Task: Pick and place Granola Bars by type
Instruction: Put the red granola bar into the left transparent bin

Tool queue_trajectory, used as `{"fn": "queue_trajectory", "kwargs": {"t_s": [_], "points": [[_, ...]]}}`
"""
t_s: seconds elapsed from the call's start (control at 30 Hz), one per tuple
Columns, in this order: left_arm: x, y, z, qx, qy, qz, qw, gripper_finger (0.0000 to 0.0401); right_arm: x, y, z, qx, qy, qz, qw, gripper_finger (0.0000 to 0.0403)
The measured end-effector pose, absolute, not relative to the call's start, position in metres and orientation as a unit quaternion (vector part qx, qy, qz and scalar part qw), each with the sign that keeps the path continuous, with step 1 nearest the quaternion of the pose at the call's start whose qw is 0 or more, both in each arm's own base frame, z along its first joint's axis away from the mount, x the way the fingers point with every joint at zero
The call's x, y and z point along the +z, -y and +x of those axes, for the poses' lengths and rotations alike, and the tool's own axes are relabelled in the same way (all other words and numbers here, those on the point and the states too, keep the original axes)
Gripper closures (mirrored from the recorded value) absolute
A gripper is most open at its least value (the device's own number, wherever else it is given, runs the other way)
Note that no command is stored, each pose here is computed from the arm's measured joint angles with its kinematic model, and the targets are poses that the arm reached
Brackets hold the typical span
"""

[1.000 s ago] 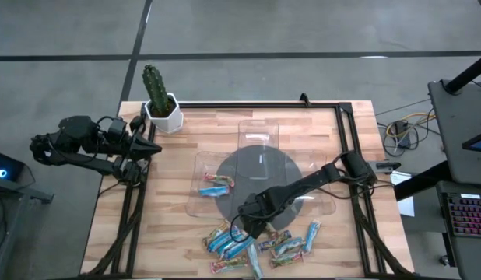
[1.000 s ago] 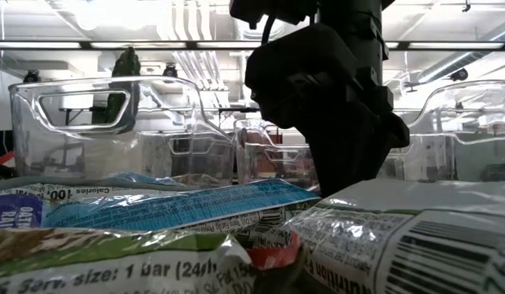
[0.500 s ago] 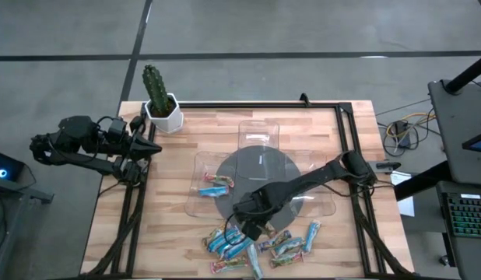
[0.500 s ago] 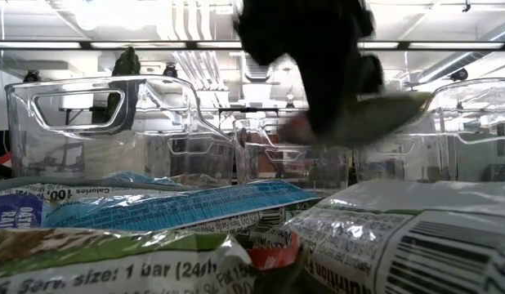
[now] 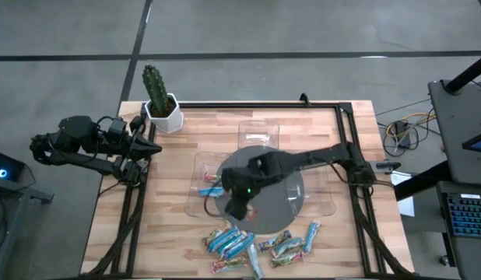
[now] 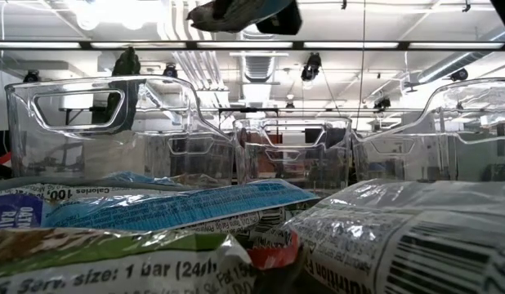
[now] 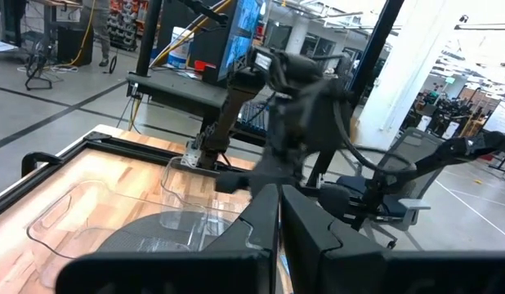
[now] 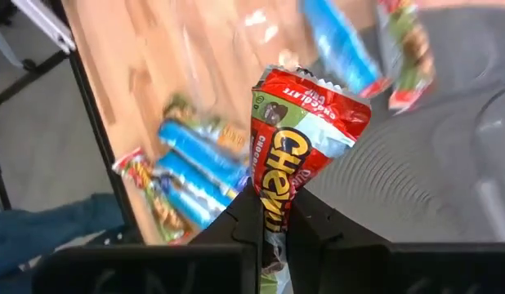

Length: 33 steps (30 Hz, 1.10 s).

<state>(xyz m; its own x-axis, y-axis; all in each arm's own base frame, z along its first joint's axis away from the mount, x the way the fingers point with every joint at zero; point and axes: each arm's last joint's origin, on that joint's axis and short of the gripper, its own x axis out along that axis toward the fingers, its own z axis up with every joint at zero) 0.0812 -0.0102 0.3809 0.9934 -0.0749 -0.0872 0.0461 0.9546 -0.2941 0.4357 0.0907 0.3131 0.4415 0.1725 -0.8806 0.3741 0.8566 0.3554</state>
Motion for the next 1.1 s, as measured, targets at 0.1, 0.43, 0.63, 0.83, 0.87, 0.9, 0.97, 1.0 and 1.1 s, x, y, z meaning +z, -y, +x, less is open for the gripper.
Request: {"fn": "queue_trajectory", "kwargs": {"t_s": [0.1,0.43,0.63,0.83,0.87,0.9,0.97,1.0,1.1], "points": [[0.381,0.010,0.081,-0.031,-0.049,-0.147,0.987,0.0401,0.316,-0.071,0.439,-0.067,-0.519,0.260,0.812,0.0381],[0.381,0.010,0.081,-0.030,-0.049,-0.147,0.987,0.0401,0.319,-0.030,0.454,-0.050,-0.467,0.294,0.832,0.0381],[0.381,0.010,0.081,-0.023,-0.048,-0.147,0.988,0.0401,0.325,-0.016,0.467,-0.047,-0.403,0.318,0.857,0.0381],[0.381,0.010,0.081,-0.023,-0.047,-0.147,0.988,0.0401,0.316,-0.012,0.477,-0.052,-0.393,0.329,0.857,0.0381],[0.381,0.010,0.081,-0.023,-0.047,-0.148,0.988,0.0401,0.314,-0.011,0.479,-0.053,-0.389,0.333,0.857,0.0381],[0.381,0.010,0.081,-0.022,-0.047,-0.147,0.988,0.0401,0.313,-0.011,0.481,-0.053,-0.383,0.338,0.858,0.0381],[0.381,0.010,0.081,-0.021,-0.047,-0.147,0.988,0.0401,0.311,-0.009,0.483,-0.056,-0.378,0.345,0.857,0.0381],[0.381,0.010,0.081,-0.021,-0.047,-0.147,0.988,0.0401,0.311,-0.009,0.485,-0.056,-0.372,0.348,0.859,0.0380],[0.381,0.010,0.081,-0.021,-0.047,-0.147,0.988,0.0401,0.309,-0.009,0.486,-0.058,-0.374,0.352,0.856,0.0380]]}}
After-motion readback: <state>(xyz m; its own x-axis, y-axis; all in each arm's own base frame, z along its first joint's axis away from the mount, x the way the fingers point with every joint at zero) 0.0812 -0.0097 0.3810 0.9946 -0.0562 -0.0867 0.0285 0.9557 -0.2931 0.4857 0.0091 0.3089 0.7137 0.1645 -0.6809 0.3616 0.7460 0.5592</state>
